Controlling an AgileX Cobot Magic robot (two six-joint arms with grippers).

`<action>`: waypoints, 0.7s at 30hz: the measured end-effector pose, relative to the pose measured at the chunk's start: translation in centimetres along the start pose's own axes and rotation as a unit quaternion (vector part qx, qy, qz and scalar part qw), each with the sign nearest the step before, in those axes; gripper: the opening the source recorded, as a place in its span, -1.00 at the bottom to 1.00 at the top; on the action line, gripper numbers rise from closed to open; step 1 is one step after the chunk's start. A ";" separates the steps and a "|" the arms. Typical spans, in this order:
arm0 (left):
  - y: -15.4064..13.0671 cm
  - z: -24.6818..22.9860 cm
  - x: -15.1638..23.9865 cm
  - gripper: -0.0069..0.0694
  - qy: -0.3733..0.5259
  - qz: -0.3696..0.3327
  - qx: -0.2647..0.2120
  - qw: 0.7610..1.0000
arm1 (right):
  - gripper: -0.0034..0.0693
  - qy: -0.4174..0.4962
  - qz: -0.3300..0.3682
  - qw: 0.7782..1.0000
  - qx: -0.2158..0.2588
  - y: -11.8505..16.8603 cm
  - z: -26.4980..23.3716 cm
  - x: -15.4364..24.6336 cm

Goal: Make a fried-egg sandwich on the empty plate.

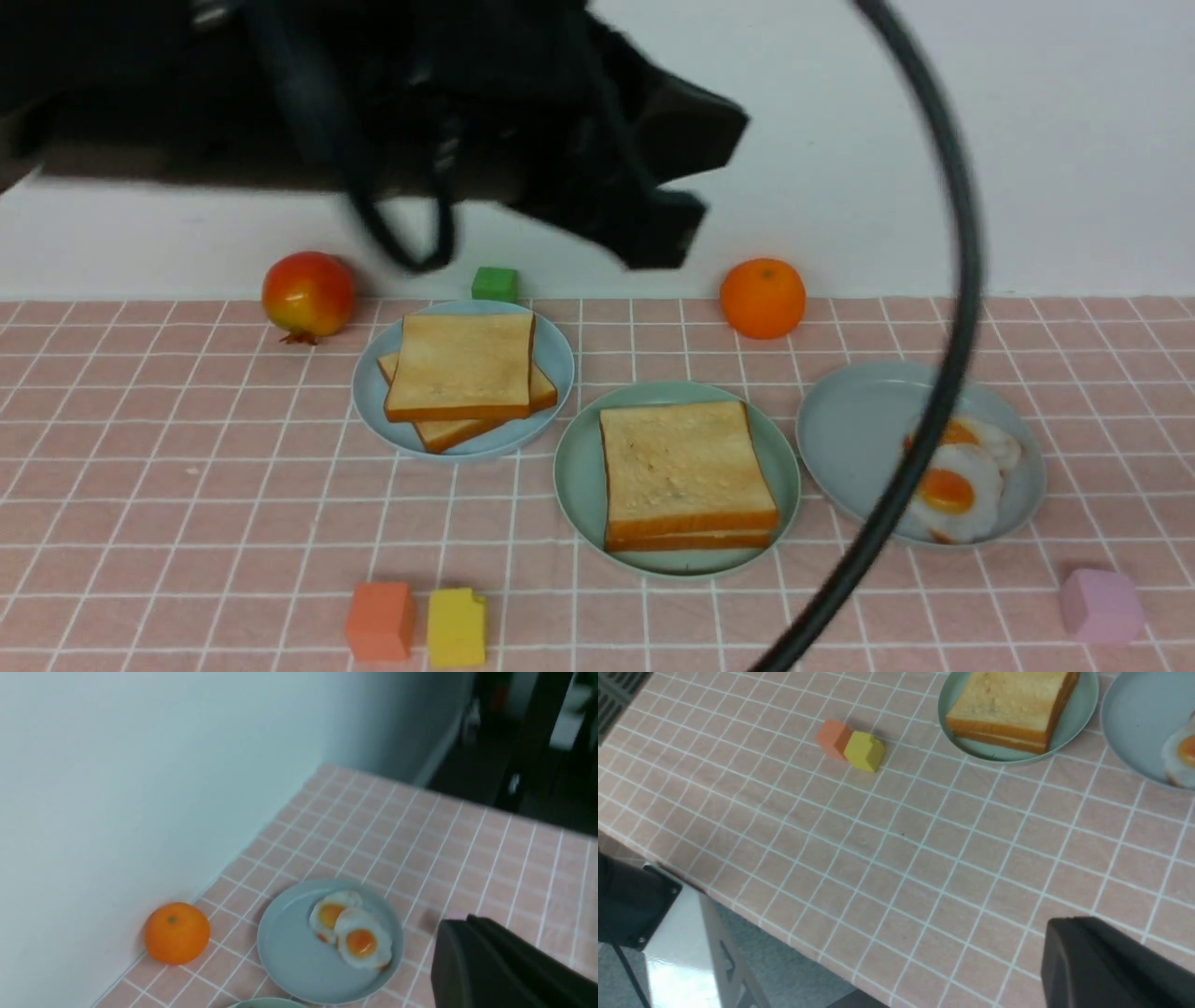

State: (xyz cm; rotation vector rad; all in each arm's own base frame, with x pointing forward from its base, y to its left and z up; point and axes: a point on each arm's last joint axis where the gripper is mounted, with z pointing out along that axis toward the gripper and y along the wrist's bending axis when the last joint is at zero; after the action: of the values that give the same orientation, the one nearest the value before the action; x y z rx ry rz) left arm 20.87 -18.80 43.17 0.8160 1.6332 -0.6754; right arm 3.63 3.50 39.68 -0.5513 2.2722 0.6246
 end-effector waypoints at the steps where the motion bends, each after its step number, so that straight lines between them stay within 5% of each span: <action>1: -0.2 -1.4 0.7 -0.79 -0.021 -0.011 -0.014 1.000 | -0.86 0.001 0.001 1.000 -0.002 0.0 0.0 0.0; 13: -4.8 -16.4 9.4 -0.79 -0.159 -0.047 -0.025 0.986 | -0.89 0.003 0.003 1.000 -0.005 0.1 0.0 0.0; 21: -5.1 -18.2 16.4 -0.79 -0.172 -0.080 -0.051 0.980 | -0.88 0.002 0.003 1.000 -0.004 0.1 0.0 0.0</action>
State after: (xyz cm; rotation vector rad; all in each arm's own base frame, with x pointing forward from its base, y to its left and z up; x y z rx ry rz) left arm 4.13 -4.90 30.81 0.4650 1.4122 -0.7925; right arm 3.57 3.55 39.68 -0.5505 2.2772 0.6360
